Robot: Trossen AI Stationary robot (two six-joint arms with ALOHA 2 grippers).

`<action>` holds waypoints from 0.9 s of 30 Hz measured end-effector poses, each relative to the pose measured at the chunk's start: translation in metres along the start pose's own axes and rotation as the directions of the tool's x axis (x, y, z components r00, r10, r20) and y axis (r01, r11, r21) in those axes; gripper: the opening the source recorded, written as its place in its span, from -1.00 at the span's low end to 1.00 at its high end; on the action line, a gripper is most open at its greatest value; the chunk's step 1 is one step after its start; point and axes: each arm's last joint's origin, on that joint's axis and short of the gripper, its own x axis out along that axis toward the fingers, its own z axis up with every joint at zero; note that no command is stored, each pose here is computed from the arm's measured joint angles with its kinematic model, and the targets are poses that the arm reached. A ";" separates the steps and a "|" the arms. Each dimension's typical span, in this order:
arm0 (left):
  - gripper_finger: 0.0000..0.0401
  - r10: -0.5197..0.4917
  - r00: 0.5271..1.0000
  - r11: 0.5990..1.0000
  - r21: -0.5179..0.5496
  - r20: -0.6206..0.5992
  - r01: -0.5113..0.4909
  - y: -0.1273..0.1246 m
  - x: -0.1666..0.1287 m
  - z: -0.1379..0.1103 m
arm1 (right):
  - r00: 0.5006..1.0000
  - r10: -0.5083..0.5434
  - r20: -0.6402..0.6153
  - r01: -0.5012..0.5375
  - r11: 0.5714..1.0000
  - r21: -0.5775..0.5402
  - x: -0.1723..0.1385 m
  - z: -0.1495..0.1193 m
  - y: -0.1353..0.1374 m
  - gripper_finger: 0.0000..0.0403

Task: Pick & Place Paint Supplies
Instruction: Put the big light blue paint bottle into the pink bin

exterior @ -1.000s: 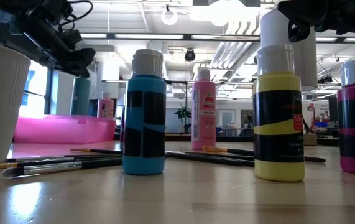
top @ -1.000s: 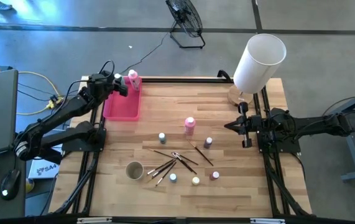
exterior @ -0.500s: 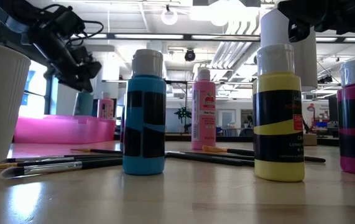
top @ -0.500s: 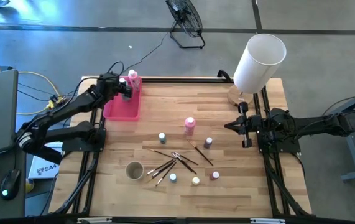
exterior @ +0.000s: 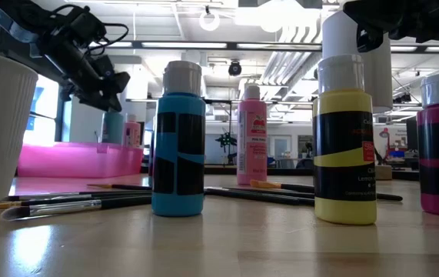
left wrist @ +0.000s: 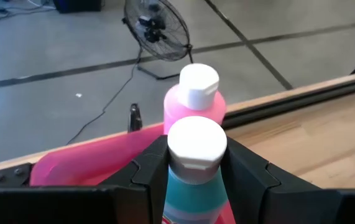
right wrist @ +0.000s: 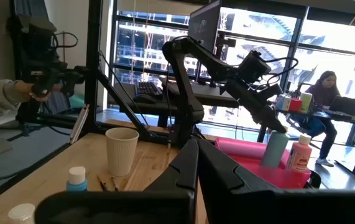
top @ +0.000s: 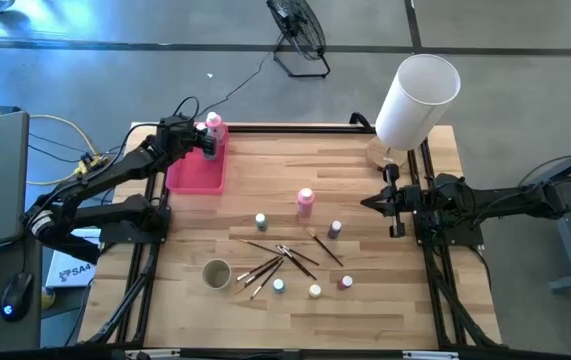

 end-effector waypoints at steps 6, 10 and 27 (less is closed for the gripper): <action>-0.38 -0.057 0.998 0.998 -0.011 0.011 0.057 -0.003 0.001 0.002 | 1.000 0.000 0.000 0.000 1.000 0.000 0.000 0.000 0.000 -0.99; -0.38 -0.073 0.997 0.997 -0.010 0.009 0.073 -0.003 0.001 0.002 | 1.000 0.000 0.000 0.000 1.000 0.000 0.000 0.000 0.000 -0.99; -0.38 -0.067 0.997 0.998 0.014 -0.044 0.067 -0.007 0.018 -0.005 | 1.000 -0.003 0.001 0.003 1.000 0.000 0.000 0.000 0.000 -0.99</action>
